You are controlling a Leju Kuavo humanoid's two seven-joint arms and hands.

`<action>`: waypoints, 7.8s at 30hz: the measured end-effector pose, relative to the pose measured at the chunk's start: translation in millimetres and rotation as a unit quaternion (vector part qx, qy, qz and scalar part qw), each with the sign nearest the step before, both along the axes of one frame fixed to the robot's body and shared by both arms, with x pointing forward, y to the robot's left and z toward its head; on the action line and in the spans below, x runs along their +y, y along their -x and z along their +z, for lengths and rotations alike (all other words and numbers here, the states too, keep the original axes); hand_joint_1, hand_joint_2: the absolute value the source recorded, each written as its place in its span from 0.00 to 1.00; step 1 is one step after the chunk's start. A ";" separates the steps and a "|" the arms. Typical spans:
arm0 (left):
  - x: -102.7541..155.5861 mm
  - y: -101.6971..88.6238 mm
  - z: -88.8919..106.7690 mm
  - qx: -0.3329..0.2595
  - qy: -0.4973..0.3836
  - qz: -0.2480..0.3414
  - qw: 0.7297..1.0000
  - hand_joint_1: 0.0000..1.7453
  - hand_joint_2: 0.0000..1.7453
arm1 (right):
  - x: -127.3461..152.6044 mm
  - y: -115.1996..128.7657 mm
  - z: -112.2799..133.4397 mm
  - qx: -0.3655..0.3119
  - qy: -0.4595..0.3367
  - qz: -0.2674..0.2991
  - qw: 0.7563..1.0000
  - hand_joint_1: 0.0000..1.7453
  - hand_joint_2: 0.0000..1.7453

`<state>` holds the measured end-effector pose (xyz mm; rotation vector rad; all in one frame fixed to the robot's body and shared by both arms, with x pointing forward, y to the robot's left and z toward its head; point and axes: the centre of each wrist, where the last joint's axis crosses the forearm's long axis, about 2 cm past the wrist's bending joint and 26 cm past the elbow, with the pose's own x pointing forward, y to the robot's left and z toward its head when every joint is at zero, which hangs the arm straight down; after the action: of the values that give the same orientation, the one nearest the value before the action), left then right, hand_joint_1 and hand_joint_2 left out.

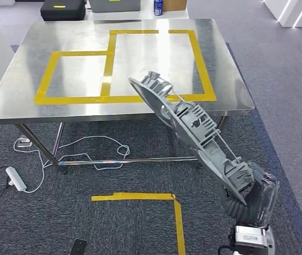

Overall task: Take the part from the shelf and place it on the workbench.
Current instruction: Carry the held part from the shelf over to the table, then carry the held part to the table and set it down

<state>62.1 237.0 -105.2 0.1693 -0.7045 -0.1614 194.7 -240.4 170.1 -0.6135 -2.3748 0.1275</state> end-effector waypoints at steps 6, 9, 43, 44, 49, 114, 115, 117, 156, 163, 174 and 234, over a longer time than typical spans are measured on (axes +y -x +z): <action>-0.2 0.2 0.0 0.000 0.000 0.000 1.000 0.00 1.00 | -0.5 -0.3 0.2 0.000 -0.001 -0.001 1.000 1.00 1.00; -0.1 0.1 0.0 0.000 0.000 0.000 1.000 0.00 1.00 | -0.7 -0.7 0.5 -0.001 -0.001 -0.001 1.000 1.00 1.00; -0.4 -9.9 1.6 0.004 0.000 -0.021 1.000 0.00 1.00 | 10.6 -47.8 23.1 -0.030 0.082 0.004 0.996 1.00 1.00; -0.3 -9.9 1.5 0.004 0.000 -0.021 1.000 0.00 1.00 | 10.9 -49.5 23.2 -0.030 0.084 0.003 0.996 1.00 1.00; -0.4 -14.8 2.4 0.003 -0.002 -0.033 0.999 0.00 1.00 | 14.7 -63.7 31.0 -0.043 0.116 -0.015 0.992 1.00 1.00; -3.8 -29.9 5.6 -0.001 0.000 -0.075 0.997 0.00 1.00 | 37.9 -111.3 38.9 -0.034 0.171 -0.033 0.984 1.00 1.00; -3.9 -30.4 5.7 -0.002 0.000 -0.076 0.997 0.00 1.00 | 37.6 -111.6 39.2 -0.033 0.170 -0.034 0.984 1.00 1.00; -4.0 -31.6 5.9 -0.003 0.000 -0.078 0.997 0.00 1.00 | 36.6 -111.9 38.9 -0.032 0.169 -0.037 0.984 1.00 1.00; -4.2 -30.4 5.9 0.002 -0.017 -0.072 0.997 0.00 1.00 | 30.5 -108.6 29.5 -0.018 0.164 -0.051 0.985 1.00 1.00; -5.0 -31.0 6.1 -0.004 -0.015 -0.074 0.997 0.00 1.00 | 28.9 -109.1 30.3 -0.020 0.162 -0.056 0.985 1.00 1.00; -4.5 -30.7 6.0 -0.006 -0.014 -0.075 0.997 0.00 1.00 | 27.3 -109.0 29.9 -0.020 0.161 -0.059 0.985 1.00 1.00; -4.3 -29.0 5.7 0.009 -0.022 -0.063 0.998 0.00 1.00 | 28.6 -106.7 29.7 -0.007 0.146 -0.025 0.989 1.00 1.00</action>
<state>91.1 232.8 -99.5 0.1652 -0.6944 -0.2987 301.4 -211.8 199.8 -0.8122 -2.3715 0.4552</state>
